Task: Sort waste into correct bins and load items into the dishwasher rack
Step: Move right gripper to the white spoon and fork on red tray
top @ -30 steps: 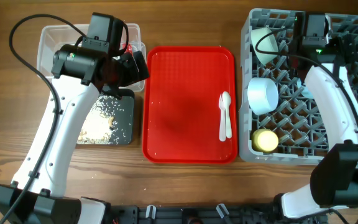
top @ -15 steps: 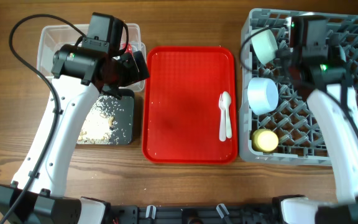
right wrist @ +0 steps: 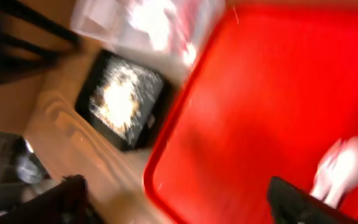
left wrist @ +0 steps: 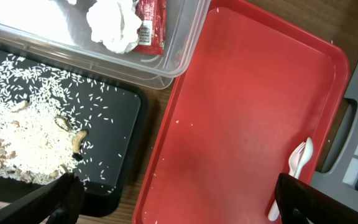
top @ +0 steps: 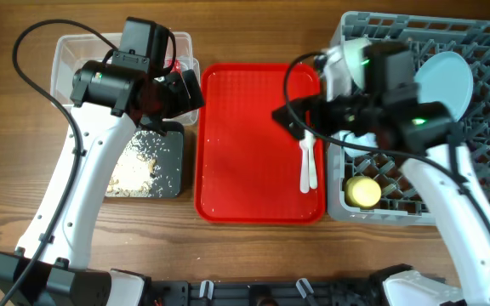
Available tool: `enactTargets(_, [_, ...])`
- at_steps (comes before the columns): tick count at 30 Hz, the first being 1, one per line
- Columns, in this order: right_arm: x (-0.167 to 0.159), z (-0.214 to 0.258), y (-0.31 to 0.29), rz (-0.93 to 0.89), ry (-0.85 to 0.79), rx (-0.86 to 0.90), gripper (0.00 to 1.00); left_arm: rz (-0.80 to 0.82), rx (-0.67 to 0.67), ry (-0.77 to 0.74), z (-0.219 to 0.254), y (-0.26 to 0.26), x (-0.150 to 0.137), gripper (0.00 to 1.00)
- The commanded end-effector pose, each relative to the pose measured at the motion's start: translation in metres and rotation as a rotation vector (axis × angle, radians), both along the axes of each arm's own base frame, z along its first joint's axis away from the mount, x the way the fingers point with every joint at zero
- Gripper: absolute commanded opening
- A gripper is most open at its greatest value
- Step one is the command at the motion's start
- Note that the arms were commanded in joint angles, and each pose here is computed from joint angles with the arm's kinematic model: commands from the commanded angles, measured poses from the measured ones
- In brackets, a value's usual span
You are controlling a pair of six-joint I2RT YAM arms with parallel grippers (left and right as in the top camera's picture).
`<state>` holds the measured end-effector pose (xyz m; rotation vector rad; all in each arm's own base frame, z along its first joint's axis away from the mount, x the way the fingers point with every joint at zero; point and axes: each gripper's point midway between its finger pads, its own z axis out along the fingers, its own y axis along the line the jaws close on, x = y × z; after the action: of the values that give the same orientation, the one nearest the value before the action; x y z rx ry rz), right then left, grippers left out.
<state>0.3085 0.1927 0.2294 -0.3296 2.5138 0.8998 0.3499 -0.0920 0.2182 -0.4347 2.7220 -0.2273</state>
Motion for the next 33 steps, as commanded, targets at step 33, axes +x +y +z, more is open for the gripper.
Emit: enactTargets(33, [-0.061,-0.175,-0.077,-0.343,0.406,-0.578,0.7,0.006,0.012,-0.021,0.006,0.004,0.002,1.0])
